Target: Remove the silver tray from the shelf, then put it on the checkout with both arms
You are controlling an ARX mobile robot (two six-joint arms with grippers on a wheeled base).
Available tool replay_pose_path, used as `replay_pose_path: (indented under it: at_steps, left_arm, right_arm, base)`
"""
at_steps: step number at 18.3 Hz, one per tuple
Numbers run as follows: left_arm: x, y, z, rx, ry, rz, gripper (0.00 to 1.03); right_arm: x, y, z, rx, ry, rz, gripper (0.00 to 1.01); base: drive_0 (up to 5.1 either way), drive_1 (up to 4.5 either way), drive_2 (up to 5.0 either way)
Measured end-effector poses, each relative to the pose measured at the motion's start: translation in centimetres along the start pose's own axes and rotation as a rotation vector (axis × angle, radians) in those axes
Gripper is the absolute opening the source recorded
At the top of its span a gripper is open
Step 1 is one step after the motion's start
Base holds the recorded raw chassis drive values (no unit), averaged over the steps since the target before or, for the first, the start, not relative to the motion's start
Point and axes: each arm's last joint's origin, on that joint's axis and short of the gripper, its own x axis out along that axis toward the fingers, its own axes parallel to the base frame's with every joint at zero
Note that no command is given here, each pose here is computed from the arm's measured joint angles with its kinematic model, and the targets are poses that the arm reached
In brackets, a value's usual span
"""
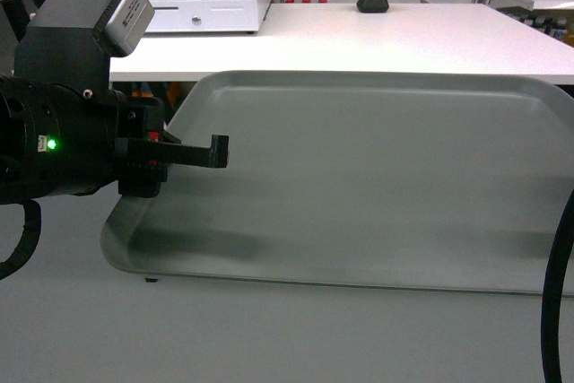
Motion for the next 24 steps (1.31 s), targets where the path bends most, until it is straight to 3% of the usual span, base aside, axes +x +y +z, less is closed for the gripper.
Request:
replay_pose_path:
  at_steps: [24]
  left_arm:
    - [0.00, -0.01, -0.02, 0.000, 0.002, 0.001, 0.03]
  right_arm:
    - [-0.02, 0.00, 0.00, -0.003, 0.001, -0.001, 0.03]
  base:
    - [0.0, 4.17, -4.2]
